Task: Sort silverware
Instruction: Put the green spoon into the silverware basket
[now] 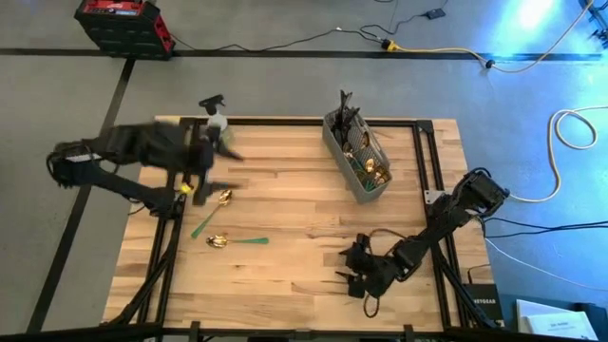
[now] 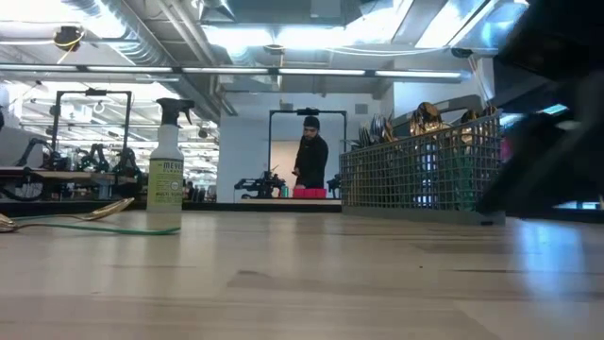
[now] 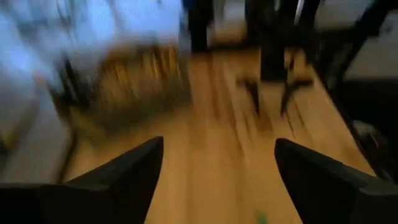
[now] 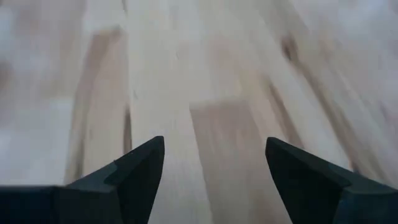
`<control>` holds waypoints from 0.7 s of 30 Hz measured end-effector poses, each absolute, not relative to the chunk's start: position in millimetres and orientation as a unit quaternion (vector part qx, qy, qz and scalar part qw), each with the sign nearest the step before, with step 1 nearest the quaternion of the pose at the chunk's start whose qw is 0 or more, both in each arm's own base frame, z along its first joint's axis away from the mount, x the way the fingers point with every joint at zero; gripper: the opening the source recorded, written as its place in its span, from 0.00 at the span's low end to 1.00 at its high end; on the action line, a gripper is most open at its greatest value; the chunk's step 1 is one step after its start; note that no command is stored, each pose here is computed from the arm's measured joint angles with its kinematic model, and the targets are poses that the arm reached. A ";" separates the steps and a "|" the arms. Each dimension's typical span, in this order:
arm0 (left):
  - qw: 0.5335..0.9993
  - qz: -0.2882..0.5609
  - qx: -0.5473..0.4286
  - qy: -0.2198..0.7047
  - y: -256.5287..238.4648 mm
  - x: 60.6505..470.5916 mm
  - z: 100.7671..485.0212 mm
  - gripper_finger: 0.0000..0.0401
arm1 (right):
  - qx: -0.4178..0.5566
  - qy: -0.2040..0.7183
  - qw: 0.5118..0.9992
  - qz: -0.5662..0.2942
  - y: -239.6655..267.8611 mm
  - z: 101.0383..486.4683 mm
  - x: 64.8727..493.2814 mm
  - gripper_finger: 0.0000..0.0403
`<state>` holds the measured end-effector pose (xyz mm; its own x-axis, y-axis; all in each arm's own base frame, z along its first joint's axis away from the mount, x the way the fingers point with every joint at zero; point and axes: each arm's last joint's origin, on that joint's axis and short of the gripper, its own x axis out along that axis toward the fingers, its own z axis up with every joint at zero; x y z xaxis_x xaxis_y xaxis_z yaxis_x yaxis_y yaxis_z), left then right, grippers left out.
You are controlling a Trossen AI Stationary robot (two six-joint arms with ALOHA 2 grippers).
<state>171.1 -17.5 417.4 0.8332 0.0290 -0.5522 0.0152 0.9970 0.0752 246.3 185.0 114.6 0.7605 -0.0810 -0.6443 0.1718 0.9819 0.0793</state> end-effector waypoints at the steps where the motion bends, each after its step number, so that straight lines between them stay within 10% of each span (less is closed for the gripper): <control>1: 0.948 0.005 0.015 0.319 -26.1 170.6 406.2 0.73 | 0.066 0.328 0.940 -0.062 181.8 117.1 252.4 0.66; 9: 0.899 0.044 -0.051 0.433 -77.4 171.0 286.9 0.73 | 0.094 0.228 0.968 -0.050 149.5 141.6 297.6 0.66; 21: 0.951 0.112 -0.117 0.264 -117.9 133.0 177.8 0.73 | -0.055 0.239 0.961 0.128 138.3 197.4 436.1 0.66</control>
